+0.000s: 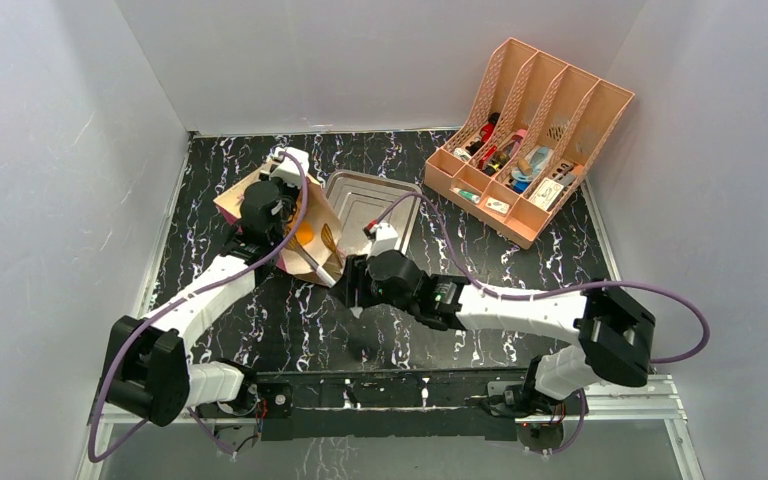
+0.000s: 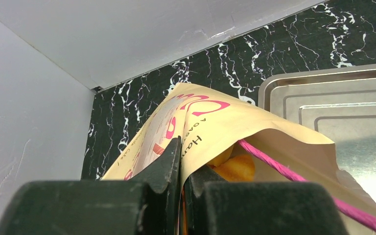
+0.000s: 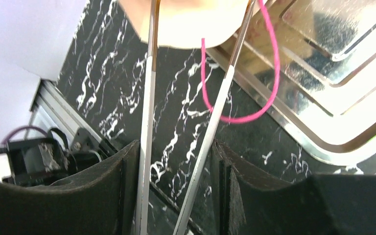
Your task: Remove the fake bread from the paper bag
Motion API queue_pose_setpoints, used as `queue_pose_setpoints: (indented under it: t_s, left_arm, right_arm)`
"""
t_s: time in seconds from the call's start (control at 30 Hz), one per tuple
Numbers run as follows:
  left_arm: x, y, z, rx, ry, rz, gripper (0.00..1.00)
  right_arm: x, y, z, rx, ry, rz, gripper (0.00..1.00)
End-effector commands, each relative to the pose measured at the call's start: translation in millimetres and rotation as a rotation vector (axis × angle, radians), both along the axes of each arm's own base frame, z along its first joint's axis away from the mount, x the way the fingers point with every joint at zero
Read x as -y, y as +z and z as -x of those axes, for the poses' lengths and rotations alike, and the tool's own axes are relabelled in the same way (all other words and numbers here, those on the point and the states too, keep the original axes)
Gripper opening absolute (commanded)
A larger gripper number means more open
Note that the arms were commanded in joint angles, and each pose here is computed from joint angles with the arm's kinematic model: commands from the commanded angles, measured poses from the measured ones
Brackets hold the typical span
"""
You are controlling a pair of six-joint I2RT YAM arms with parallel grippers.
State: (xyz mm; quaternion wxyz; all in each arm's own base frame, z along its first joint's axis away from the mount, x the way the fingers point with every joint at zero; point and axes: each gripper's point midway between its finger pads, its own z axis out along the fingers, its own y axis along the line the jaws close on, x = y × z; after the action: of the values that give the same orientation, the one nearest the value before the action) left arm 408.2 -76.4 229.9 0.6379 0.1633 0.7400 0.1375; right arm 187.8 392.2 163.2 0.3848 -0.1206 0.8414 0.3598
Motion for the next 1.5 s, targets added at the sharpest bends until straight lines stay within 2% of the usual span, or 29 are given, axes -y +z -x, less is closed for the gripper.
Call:
queue_pose_setpoints:
  t_s: [0.0,0.17,0.37,0.63,0.77,0.87,0.9,1.03,1.13,1.47]
  left_arm:
    - [-3,16,9,0.046,0.017,0.049,0.00]
    - [-3,16,11,0.048,0.018,0.053,0.00]
    - [-3,16,13,0.047,0.017,0.058,0.00]
    - [-2,15,13,0.044,0.019,0.060,0.00]
    - [-3,14,14,0.043,0.022,0.060,0.00]
    - [-2,12,14,0.039,0.022,0.058,0.00]
    - [-2,12,14,0.040,0.023,0.058,0.00]
    - [-1,10,14,0.036,0.021,0.059,0.00]
    - [-1,8,13,0.029,0.021,0.062,0.00]
    - [1,8,13,0.028,0.014,0.065,0.00]
  right_arm:
    - [-20,48,-33,0.004,-0.039,-0.248,0.35]
    - [-26,46,-43,-0.071,-0.031,-0.343,0.37]
    - [-28,41,-48,-0.123,-0.018,-0.384,0.38]
    - [-26,44,-47,-0.142,-0.012,-0.424,0.22]
    - [-22,44,-47,-0.134,-0.018,-0.423,0.07]
    - [-19,45,-45,-0.126,-0.016,-0.422,0.06]
    - [-18,46,-44,-0.119,-0.011,-0.419,0.08]
    - [-18,45,-45,-0.101,0.001,-0.395,0.33]
    - [-20,44,-47,-0.095,0.004,-0.385,0.44]
    - [-23,42,-56,-0.102,0.009,-0.381,0.49]
